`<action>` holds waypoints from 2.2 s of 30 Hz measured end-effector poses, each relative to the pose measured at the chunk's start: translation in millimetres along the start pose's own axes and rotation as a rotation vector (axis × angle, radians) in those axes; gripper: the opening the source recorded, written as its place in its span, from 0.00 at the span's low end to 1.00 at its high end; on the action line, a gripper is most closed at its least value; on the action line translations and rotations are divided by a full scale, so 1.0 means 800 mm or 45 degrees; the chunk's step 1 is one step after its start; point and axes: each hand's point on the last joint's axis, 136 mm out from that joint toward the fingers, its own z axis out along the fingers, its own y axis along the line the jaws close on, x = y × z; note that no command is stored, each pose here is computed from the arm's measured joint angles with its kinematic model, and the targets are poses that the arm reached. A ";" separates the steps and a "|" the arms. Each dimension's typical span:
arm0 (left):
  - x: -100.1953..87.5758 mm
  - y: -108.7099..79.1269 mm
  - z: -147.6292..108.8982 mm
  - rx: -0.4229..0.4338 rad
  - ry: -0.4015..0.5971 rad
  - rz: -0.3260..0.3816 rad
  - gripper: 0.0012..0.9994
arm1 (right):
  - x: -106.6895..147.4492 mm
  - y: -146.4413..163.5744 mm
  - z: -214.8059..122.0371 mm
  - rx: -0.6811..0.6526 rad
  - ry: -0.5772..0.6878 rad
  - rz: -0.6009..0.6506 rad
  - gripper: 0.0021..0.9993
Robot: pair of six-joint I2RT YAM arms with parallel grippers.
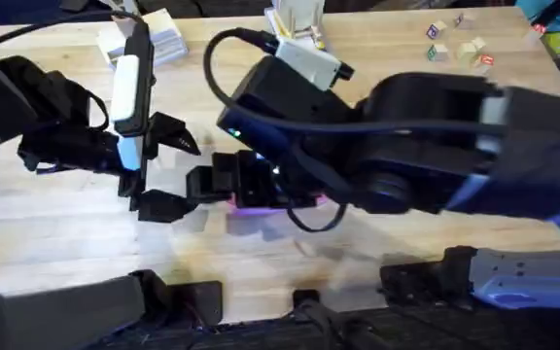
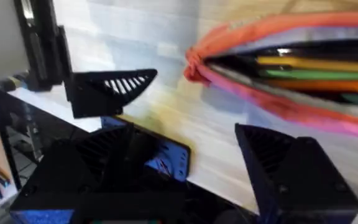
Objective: Unzip the bag, pick up the pens from the table one at a time and place them inside, then zip the bag closed.
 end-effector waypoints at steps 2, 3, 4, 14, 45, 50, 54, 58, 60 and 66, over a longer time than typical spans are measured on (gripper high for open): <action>0.000 0.001 0.000 -0.006 0.002 0.005 0.99 | -0.003 0.005 0.008 -0.012 -0.007 -0.001 1.00; 0.001 0.002 0.000 -0.008 0.003 0.008 0.99 | -0.004 0.007 0.012 -0.017 -0.009 -0.001 1.00; 0.001 0.003 0.000 -0.010 0.003 0.009 0.99 | -0.006 0.008 0.016 -0.019 -0.010 -0.002 1.00; 0.001 0.003 0.000 -0.010 0.003 0.009 0.99 | -0.012 0.001 0.048 0.035 -0.021 0.001 0.97; -0.001 -0.003 0.000 0.011 -0.004 -0.006 0.99 | -0.051 -0.018 0.065 0.127 -0.176 -0.056 0.03; -0.005 -0.002 0.000 0.006 -0.026 -0.008 0.99 | -0.061 -0.001 0.029 0.028 -0.218 -0.114 0.03; -0.014 0.000 0.000 -0.008 -0.081 -0.013 0.99 | -0.063 0.007 0.011 -0.018 -0.232 -0.150 0.03; -0.026 0.003 -0.001 -0.030 -0.149 -0.014 0.99 | -0.059 0.008 0.011 -0.026 -0.211 -0.186 0.03; -0.030 0.005 -0.002 -0.040 -0.177 -0.013 0.99 | -0.059 0.008 0.011 -0.029 -0.207 -0.199 0.03; -0.043 0.005 0.000 -0.033 -0.225 0.000 0.99 | -0.064 0.005 0.010 -0.031 -0.207 -0.191 0.03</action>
